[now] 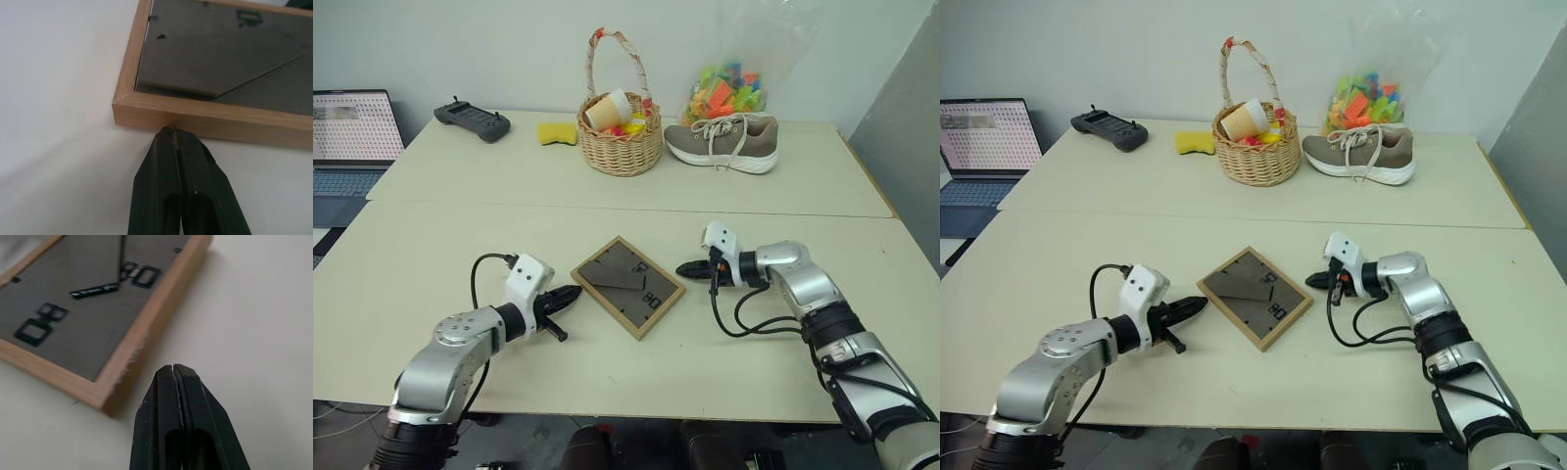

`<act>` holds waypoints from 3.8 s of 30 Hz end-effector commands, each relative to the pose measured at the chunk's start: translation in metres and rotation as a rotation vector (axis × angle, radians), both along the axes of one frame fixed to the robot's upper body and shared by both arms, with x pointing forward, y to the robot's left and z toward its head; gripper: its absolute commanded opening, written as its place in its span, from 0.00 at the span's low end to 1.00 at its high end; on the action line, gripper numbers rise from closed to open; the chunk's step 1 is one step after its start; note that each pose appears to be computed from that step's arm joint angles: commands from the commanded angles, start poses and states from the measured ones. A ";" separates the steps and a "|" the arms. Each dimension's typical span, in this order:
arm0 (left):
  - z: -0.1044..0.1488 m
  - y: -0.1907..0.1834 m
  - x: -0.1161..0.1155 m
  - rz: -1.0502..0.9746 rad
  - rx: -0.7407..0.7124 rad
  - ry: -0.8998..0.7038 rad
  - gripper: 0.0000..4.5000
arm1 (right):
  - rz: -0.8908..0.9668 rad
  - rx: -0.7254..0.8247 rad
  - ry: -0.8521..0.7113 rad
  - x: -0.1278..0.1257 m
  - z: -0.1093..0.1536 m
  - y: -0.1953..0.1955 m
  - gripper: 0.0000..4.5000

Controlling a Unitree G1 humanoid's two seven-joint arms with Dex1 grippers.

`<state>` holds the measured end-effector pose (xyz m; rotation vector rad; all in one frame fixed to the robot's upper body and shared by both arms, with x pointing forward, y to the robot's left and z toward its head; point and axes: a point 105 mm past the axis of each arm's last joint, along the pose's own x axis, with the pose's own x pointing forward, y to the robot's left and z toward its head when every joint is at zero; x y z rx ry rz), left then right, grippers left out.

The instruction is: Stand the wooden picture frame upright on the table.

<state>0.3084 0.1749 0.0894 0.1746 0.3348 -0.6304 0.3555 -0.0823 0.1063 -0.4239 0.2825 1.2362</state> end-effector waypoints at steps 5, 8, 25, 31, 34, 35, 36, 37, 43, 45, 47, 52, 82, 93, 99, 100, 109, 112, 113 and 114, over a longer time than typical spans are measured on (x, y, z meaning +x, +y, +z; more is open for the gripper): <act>0.016 -0.043 0.025 -0.143 -0.013 -0.090 0.01 | 0.081 0.036 0.003 -0.046 0.019 0.010 0.00; 0.019 -0.058 0.026 -0.213 -0.020 -0.089 0.01 | 0.063 0.038 0.022 -0.055 0.018 0.009 0.00; 0.073 0.003 -0.004 -0.385 -0.276 0.309 0.23 | -0.289 -0.031 -0.069 -0.007 0.034 -0.082 0.00; 0.070 0.008 -0.012 -0.302 -0.594 0.662 0.48 | -0.300 -0.043 -0.067 -0.004 0.015 -0.080 0.00; 0.064 0.008 -0.009 -0.268 -0.642 0.722 0.60 | -0.288 -0.038 -0.066 -0.005 0.013 -0.074 0.00; 0.059 0.006 -0.009 -0.263 -0.642 0.739 0.64 | -0.282 -0.036 -0.063 -0.005 0.012 -0.071 0.00; 0.054 0.004 -0.008 -0.253 -0.647 0.753 0.70 | -0.269 -0.033 -0.060 -0.006 0.011 -0.067 0.00; 0.050 0.001 -0.006 -0.250 -0.657 0.765 0.72 | -0.255 -0.027 -0.051 -0.009 0.009 -0.061 0.00; 0.030 -0.021 -0.006 -0.287 -0.656 0.810 0.99 | -0.150 -0.006 -0.012 -0.027 -0.006 -0.022 0.00; 0.023 -0.027 -0.006 -0.295 -0.650 0.818 0.99 | -0.128 0.012 -0.008 -0.030 -0.007 -0.009 0.00; 0.017 -0.032 -0.005 -0.298 -0.645 0.821 0.99 | -0.116 0.029 -0.004 -0.032 -0.007 -0.001 0.00; 0.014 -0.062 -0.018 -0.404 -0.665 0.848 0.99 | -0.136 0.063 -0.018 -0.027 -0.002 0.013 0.00; 0.062 -0.064 0.008 -0.409 -0.729 0.659 0.29 | -0.143 0.232 -0.040 -0.008 0.104 -0.020 0.18; 0.120 -0.072 0.001 -0.545 -0.712 0.402 0.29 | -0.070 0.364 0.042 -0.003 0.139 0.012 0.77; 0.123 -0.075 -0.004 -0.539 -0.694 0.369 0.29 | 0.055 0.410 0.052 -0.011 0.156 0.054 0.99; 0.123 -0.075 -0.003 -0.533 -0.695 0.366 0.29 | 0.082 0.413 0.062 -0.015 0.156 0.059 0.99; 0.121 -0.069 -0.005 -0.500 -0.717 0.382 0.29 | 0.198 0.434 0.153 -0.046 0.157 0.044 0.99; 0.121 -0.067 -0.010 -0.506 -0.737 0.409 0.29 | 0.150 0.412 0.143 -0.048 0.154 0.019 0.99; 0.122 -0.066 -0.011 -0.507 -0.746 0.418 0.29 | 0.121 0.393 0.121 -0.048 0.153 0.009 0.99; 0.122 -0.065 -0.012 -0.509 -0.757 0.428 0.29 | 0.088 0.376 0.092 -0.047 0.151 -0.001 0.99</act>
